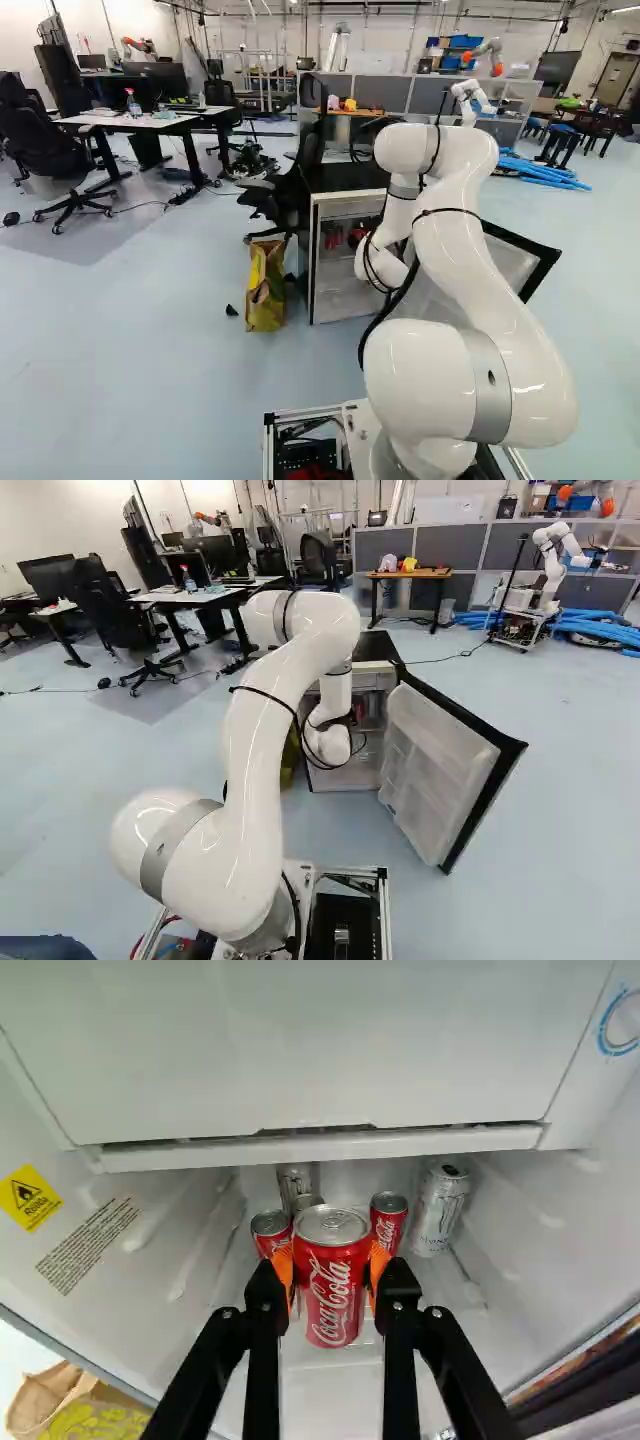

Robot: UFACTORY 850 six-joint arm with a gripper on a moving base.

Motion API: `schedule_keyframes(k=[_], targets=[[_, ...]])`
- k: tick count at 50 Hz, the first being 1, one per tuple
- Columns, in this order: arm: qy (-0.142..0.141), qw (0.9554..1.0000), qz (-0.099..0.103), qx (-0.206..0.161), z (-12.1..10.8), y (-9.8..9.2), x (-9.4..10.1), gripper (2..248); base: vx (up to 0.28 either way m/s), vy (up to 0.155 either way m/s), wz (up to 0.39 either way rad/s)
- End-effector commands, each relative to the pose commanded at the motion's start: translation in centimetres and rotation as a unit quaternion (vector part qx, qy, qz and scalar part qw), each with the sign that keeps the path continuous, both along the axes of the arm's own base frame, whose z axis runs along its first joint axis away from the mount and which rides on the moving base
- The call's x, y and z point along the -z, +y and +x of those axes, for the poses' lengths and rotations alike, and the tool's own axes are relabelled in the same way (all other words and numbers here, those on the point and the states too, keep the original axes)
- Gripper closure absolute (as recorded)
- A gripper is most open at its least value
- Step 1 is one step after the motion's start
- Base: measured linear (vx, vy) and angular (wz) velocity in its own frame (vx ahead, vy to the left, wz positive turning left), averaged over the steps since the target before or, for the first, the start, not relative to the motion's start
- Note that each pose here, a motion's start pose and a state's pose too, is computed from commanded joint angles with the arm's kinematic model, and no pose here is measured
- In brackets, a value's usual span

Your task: Grab a drink from the fridge

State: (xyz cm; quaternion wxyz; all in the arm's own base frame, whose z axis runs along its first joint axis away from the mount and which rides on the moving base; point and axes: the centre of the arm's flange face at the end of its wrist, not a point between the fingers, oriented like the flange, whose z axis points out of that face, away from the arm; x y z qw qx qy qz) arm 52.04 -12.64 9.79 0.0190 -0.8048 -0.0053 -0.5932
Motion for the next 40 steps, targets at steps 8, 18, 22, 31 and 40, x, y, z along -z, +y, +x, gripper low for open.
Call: schedule_keyframes(k=[8, 18, 22, 31, 40], targets=[[0.006, 1.0, 0.002, 0.003, -1.6, 0.1, -1.5, 155, 0.0, 0.0, 0.0], [0.011, 0.9999, 0.004, 0.008, -3.6, 0.3, -3.2, 155, 0.0, 0.0, 0.0], [0.013, 0.9999, 0.004, 0.009, -4.4, 0.3, -3.9, 155, 0.0, 0.0, 0.0], [0.017, 0.9997, 0.005, 0.014, -6.2, 0.5, -5.5, 155, 0.0, 0.0, 0.0], [0.021, 0.9996, 0.007, 0.018, -8.0, 0.7, -7.0, 155, 0.0, 0.0, 0.0]])
